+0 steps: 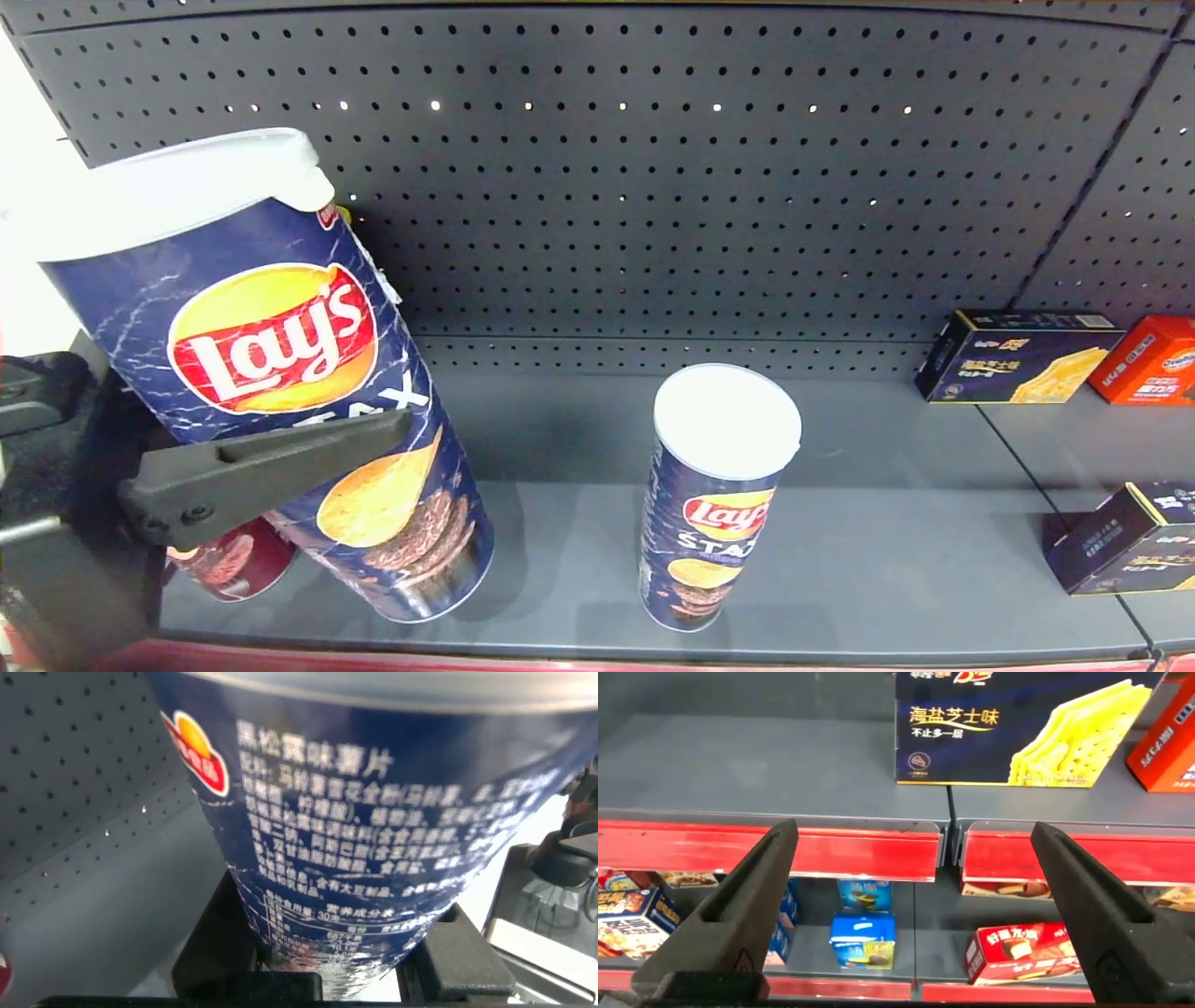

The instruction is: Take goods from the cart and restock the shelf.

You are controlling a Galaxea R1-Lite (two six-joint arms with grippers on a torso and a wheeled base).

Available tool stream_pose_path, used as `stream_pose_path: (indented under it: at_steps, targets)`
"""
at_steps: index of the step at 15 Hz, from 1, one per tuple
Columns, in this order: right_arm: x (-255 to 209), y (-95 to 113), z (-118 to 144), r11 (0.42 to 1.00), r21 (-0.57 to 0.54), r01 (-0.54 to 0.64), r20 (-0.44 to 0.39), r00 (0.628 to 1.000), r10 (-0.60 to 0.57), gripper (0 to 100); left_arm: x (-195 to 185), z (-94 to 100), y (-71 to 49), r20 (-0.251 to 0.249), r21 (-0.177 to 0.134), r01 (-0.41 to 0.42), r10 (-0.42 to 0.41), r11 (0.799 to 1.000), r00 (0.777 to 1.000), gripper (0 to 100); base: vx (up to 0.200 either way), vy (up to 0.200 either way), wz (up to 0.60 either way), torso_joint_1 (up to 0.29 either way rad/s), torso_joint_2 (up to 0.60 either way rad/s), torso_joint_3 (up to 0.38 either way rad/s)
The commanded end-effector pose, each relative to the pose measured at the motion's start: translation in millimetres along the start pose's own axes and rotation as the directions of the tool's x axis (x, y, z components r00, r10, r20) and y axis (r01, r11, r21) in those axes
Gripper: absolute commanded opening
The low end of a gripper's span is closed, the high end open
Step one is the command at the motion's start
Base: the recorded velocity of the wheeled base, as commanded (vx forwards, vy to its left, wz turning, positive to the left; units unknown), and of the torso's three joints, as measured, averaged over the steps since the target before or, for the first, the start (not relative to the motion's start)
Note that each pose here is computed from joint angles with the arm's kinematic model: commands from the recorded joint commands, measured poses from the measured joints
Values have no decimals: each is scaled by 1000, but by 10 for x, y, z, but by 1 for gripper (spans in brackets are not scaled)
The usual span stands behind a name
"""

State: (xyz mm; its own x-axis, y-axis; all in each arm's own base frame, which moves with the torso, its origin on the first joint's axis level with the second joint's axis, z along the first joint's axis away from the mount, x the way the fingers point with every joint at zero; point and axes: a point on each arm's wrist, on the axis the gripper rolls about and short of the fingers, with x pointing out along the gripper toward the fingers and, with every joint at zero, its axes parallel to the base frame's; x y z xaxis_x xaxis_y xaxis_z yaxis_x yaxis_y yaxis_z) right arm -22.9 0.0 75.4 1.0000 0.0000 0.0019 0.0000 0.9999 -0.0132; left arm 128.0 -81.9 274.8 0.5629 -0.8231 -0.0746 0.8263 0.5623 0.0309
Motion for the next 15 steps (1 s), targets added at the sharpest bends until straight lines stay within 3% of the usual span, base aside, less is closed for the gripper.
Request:
stream_pose_path:
  at_steps: [1,5,7,10,12,15]
  targets:
    - [1,0,0,1000,-1,0,-2,1000,0,100,78,-10,40,-17,-18,2,-3,1000,1000,0,0,0,0,0,0,0]
    - [1,0,0,1000,-1,0,-2,1000,0,100,221,-82,117,-63,-46,-2,-1,999,998,0,0,0,0,0,0,0]
    - [1,0,0,1000,-1,0,-2,1000,0,100,330,-166,249,-102,-50,-37,31,998,994,0,0,0,0,0,0,0]
    - [1,0,0,1000,-1,0,-2,1000,0,100,600,-295,398,-123,11,-24,25,1000,992,0,0,0,0,0,0,0]
    - [1,0,2,1000,-1,0,0,1000,0,100,734,-314,454,-103,20,-11,13,1000,995,0,0,0,0,0,0,0]
    - [1,0,0,1000,-1,0,-2,1000,0,100,1043,-266,648,-72,35,5,-2,999,997,0,0,0,0,0,0,0]
